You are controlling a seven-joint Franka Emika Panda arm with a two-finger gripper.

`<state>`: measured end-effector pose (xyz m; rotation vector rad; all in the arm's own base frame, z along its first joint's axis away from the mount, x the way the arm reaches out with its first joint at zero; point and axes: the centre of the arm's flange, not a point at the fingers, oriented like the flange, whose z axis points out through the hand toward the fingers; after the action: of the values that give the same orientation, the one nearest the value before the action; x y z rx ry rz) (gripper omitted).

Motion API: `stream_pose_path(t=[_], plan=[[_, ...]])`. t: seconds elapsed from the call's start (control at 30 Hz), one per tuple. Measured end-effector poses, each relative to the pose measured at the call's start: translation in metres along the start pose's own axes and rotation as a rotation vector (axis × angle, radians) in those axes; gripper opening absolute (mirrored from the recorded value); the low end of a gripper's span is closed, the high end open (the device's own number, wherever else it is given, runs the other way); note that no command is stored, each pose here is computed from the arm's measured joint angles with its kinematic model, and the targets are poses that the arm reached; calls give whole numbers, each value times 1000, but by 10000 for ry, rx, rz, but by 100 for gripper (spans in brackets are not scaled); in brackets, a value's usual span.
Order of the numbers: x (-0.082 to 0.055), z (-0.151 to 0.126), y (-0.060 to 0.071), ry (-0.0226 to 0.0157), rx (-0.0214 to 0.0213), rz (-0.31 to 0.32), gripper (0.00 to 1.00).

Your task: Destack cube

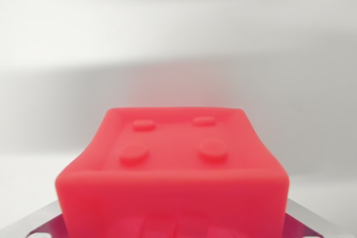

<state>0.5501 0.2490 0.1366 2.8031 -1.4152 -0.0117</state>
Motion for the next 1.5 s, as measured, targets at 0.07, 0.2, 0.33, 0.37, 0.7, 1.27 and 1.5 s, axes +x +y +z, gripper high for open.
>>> stream_pose_path(t=[0.07, 0.2, 0.33, 0.37, 0.7, 1.27, 1.5], plan=[[0, 4, 0, 1, 8, 1, 0], [0, 9, 0, 4, 7, -2, 0], [0, 15, 0, 7, 14, -5, 0], [0, 16, 0, 7, 14, -5, 0], [0, 20, -1, 16, 22, -9, 100], [0, 21, -1, 17, 12, -10, 100], [0, 21, -1, 18, 15, -10, 100]])
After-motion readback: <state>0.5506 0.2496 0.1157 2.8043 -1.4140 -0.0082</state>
